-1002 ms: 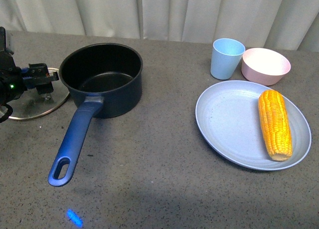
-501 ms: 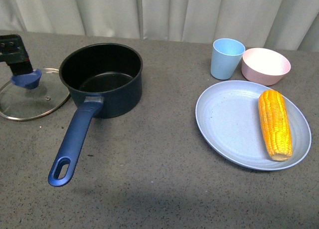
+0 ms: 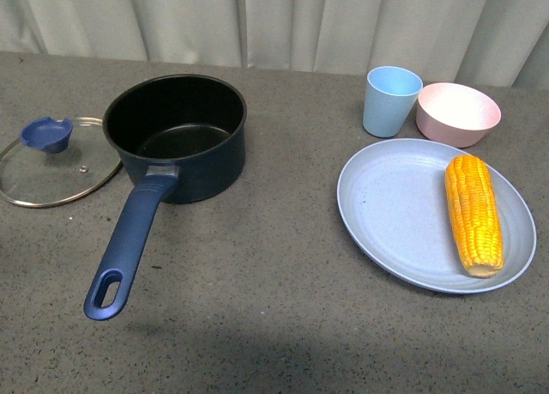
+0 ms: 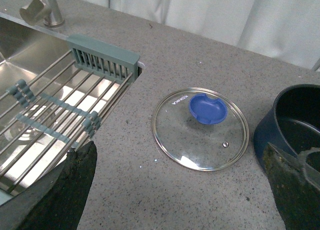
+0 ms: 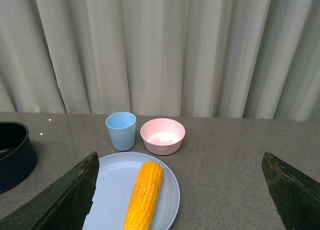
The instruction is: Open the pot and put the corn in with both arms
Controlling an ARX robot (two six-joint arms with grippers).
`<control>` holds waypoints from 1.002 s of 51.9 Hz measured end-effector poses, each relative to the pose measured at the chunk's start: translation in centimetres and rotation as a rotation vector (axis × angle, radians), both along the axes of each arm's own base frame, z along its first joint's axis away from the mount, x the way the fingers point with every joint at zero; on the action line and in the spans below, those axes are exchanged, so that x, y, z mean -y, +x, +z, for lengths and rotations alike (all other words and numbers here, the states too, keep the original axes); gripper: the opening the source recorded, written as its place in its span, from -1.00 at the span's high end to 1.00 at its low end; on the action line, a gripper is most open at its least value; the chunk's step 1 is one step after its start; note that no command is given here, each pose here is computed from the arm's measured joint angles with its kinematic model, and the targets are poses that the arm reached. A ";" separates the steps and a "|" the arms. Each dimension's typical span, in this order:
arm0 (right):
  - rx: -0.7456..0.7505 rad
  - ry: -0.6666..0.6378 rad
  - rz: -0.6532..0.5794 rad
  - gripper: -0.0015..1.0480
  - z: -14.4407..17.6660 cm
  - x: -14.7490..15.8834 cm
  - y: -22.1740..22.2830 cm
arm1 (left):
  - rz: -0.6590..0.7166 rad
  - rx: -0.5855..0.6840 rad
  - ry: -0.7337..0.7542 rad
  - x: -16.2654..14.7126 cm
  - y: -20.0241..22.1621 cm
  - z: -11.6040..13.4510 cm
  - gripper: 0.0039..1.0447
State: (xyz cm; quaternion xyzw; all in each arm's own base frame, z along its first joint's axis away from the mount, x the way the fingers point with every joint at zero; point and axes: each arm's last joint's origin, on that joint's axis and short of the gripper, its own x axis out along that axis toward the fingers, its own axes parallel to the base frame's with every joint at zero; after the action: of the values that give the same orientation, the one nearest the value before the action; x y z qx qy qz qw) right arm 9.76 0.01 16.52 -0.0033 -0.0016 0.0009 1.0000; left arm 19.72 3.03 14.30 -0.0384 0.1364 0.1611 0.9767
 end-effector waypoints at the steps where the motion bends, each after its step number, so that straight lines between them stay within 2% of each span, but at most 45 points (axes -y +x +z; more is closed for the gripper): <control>1: 0.000 0.000 0.000 -0.82 0.0 0.0 0.0 | -0.001 0.006 0.001 0.0 -0.3 0.2 -0.88; 7: 0.000 0.000 0.000 -0.82 0.0 0.0 0.0 | -0.019 0.079 0.010 0.3 -1.4 1.6 -0.87; 10: 0.000 0.000 0.000 -0.82 0.0 0.0 0.0 | -0.185 0.189 0.024 0.4 -1.8 1.7 -0.65; 11: 0.000 0.000 0.000 -0.82 0.0 0.0 0.0 | -0.206 0.202 0.025 0.4 -1.9 1.7 -0.61; 14: 0.000 0.000 0.000 -0.82 0.0 0.0 0.0 | -0.312 0.252 0.044 1.0 -2.6 1.8 -0.34; 29: 0.000 0.000 0.000 -0.82 0.0 0.0 0.0 | -0.309 0.261 0.066 2.1 -4.6 1.9 0.58; 30: 0.000 0.000 0.000 -0.82 0.0 0.0 0.0 | -0.306 0.260 0.067 2.2 -4.6 1.9 0.59; 35: 0.000 0.000 0.000 -0.82 0.0 0.0 0.0 | -0.320 0.272 0.068 2.9 -5.2 2.2 0.94; 52: 0.000 0.000 0.000 -0.82 0.0 0.0 0.0 | -0.321 0.291 0.075 3.0 -6.7 2.9 0.93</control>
State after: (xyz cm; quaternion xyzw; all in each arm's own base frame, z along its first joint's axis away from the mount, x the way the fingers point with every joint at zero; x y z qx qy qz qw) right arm 9.76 0.01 16.52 -0.0033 -0.0016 0.0009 1.0000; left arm 13.00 0.03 17.16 -0.0026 -0.0077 0.0011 1.0000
